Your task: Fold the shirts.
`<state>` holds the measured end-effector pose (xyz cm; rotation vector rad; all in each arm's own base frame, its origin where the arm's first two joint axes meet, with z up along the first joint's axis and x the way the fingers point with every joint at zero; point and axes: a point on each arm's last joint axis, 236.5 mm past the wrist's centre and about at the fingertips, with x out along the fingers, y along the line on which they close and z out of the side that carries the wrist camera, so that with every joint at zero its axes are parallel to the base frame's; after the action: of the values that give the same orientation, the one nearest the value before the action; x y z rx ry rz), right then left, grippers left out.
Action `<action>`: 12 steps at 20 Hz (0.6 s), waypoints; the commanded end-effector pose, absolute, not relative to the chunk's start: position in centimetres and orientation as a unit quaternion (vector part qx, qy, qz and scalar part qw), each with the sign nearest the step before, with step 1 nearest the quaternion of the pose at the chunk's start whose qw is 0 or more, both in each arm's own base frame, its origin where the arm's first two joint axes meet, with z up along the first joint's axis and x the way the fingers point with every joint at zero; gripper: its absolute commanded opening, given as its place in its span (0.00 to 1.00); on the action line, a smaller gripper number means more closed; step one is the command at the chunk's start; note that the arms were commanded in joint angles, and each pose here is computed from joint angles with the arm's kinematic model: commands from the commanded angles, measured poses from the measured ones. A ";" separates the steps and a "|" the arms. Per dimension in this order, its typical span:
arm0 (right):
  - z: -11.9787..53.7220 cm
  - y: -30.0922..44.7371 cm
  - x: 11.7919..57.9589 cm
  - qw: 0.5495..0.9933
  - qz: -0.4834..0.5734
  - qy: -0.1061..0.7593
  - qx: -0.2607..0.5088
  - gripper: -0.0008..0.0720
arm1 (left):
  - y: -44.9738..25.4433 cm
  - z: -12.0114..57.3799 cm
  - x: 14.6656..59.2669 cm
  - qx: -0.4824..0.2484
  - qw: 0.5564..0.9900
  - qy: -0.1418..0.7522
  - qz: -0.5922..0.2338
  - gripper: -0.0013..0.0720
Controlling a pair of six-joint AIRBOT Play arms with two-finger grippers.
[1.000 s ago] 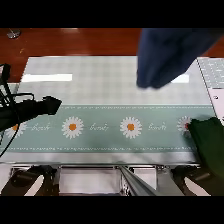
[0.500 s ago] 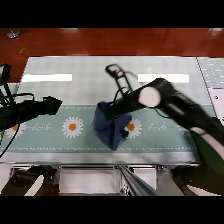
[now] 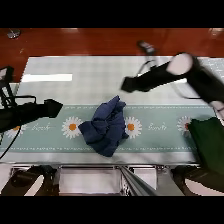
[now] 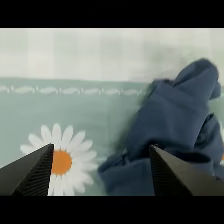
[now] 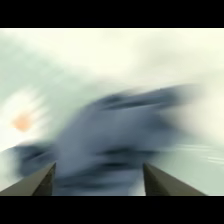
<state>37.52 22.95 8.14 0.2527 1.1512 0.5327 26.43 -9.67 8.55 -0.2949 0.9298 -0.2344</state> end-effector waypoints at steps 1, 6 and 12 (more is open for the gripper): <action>9.3 5.4 37.5 0.834 0.059 0.534 0.129 0.88 | -9.5 4.7 23.8 -0.119 0.835 0.525 -0.111 0.98; 1.7 2.7 29.8 0.783 0.036 0.585 0.207 0.86 | -9.6 -1.6 25.3 -0.172 0.781 0.594 -0.084 0.97; -3.6 6.9 25.8 0.743 0.071 0.600 0.288 0.86 | -13.6 -3.4 24.1 -0.344 0.627 0.667 -0.210 0.98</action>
<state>27.32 4.94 -1.68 0.5180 1.3140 0.1128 24.88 -11.36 -3.40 -0.6018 1.4331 -0.3130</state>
